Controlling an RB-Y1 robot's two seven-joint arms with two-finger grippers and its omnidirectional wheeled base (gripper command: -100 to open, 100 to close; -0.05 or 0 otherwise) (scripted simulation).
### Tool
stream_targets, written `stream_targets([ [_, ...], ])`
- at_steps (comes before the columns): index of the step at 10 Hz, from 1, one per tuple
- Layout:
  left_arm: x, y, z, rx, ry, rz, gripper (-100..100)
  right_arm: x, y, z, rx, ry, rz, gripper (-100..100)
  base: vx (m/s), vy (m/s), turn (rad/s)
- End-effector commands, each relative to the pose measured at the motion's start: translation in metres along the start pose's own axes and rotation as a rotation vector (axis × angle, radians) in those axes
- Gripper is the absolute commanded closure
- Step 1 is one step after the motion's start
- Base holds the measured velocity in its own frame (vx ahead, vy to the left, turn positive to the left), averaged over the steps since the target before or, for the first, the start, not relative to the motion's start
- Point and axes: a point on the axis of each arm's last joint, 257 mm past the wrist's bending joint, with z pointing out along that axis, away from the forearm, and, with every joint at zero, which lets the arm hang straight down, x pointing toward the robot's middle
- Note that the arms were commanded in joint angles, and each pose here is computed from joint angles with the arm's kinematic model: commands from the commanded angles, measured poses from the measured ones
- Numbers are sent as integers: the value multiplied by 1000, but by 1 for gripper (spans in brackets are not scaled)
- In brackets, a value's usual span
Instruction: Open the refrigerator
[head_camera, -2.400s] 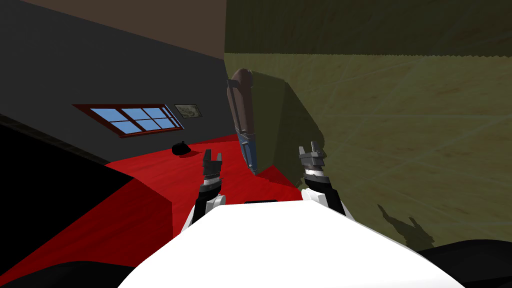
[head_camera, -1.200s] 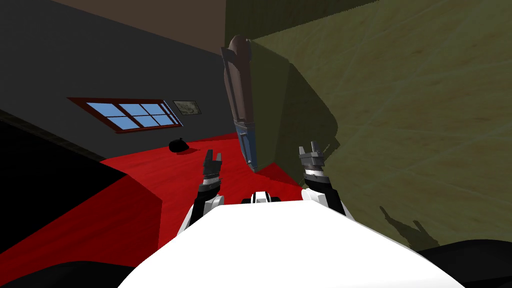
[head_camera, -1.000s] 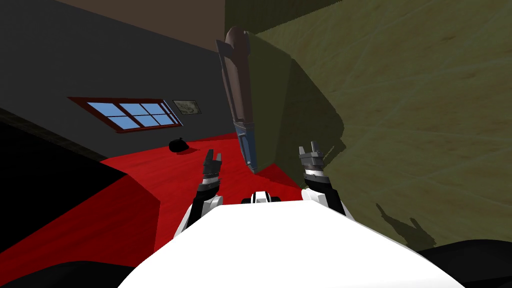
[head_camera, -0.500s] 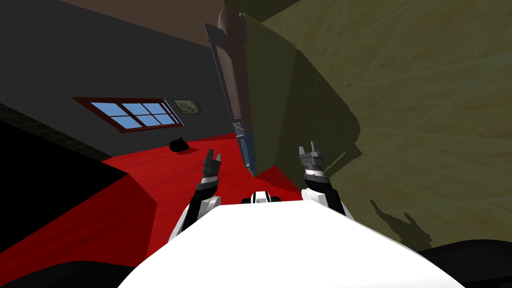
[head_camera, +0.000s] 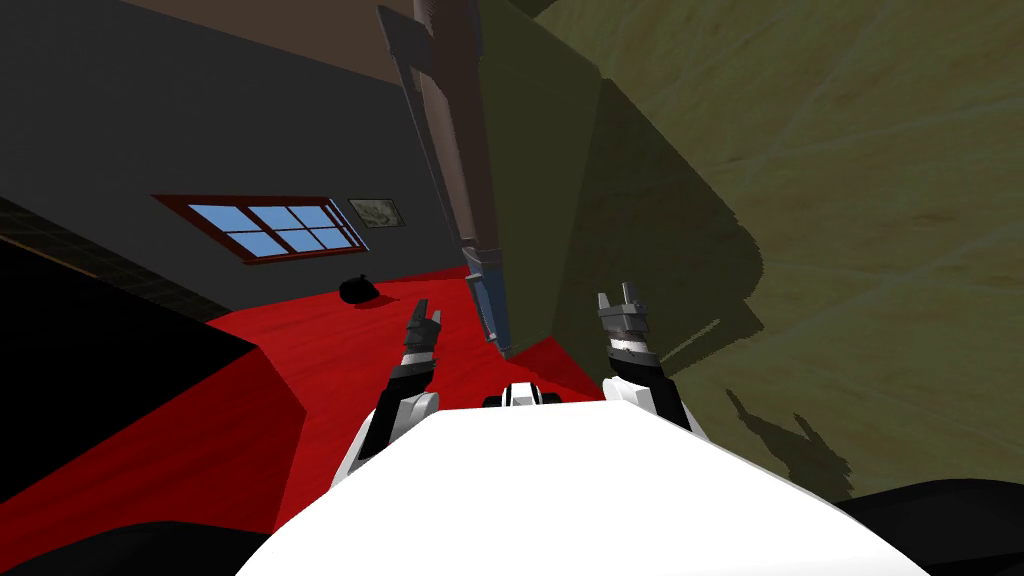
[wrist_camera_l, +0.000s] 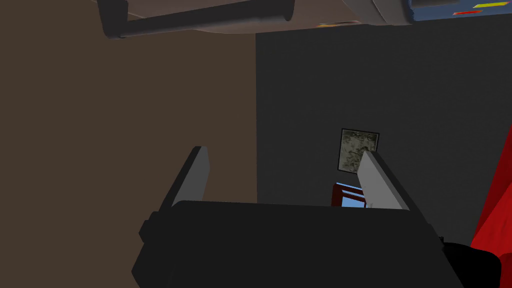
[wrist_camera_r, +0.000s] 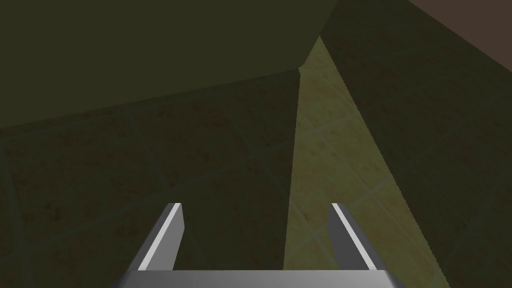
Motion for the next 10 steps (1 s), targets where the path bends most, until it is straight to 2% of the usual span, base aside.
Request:
stream_targets([
  [1,-4,10,0,-43,-8,-2,-100,0,0,0,0,0,0,0,139,-48,42],
  [2,-7,17,0,-73,-13,-3,-100,0,0,0,0,0,0,0,174,-77,60],
  [10,-17,41,-3,-187,-18,0,-100,0,0,0,0,0,0,0,131,-76,40],
])
